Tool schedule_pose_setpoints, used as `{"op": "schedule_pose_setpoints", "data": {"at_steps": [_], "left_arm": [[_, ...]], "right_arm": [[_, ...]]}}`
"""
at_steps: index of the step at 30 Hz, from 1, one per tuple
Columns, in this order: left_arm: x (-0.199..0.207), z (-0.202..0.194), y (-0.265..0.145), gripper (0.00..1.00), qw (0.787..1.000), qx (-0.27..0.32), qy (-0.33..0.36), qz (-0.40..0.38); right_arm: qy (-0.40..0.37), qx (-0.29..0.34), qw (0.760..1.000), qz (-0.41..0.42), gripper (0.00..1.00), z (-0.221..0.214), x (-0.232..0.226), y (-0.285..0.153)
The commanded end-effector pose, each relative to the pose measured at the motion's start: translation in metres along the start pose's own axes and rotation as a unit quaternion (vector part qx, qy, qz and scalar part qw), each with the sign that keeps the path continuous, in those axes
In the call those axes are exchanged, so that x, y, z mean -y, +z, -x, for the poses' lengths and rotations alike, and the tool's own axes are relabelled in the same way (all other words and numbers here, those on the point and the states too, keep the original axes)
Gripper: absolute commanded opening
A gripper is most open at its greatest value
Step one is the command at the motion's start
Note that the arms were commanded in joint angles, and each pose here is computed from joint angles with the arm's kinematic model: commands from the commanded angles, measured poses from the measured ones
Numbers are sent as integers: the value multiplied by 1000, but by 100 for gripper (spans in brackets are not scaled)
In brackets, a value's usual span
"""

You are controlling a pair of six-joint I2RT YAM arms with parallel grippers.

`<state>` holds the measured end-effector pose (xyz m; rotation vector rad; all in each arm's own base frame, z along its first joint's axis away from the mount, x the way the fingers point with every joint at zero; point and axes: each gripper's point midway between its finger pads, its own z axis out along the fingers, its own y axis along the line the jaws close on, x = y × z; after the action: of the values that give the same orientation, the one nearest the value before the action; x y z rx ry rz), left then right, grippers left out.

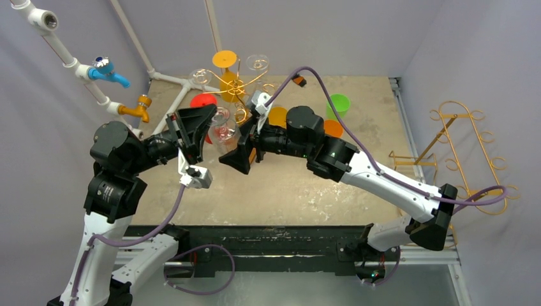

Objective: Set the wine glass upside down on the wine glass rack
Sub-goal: Turn the wine glass upside down at the wine rack.

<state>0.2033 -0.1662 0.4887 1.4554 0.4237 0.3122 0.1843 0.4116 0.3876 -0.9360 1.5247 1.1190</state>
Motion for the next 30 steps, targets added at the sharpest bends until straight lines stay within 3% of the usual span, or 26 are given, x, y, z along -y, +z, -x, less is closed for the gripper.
{"op": "schedule_pose_setpoints", "data": {"at_steps": [1,10,15,19,21,23,25,27,30], "left_arm": [[-26,21,-3,0,997,38,60,35],[-17,20,-2,0,997,38,55,23],[-19,19,-3,0,998,35,51,28],[-13,17,-3,0,999,31,41,18],[-10,15,-4,15,999,25,36,14],[-6,13,-4,40,999,20,28,8],[-3,11,-5,55,1000,15,22,4],[1,9,-6,76,1000,8,19,-2],[10,6,-10,91,1000,-5,12,-15]], "right_arm": [[-27,115,992,-37,99,58,5,-14],[-32,148,988,12,98,71,-13,-12],[-26,138,990,30,72,60,-17,-8],[-8,145,988,43,41,54,-21,-11],[-4,151,988,28,27,52,-16,-13],[-3,159,987,16,25,51,-12,-17],[-3,164,986,1,22,51,-6,-20],[-5,171,985,-17,20,53,0,-25],[-8,183,982,-45,18,57,10,-33]]}}
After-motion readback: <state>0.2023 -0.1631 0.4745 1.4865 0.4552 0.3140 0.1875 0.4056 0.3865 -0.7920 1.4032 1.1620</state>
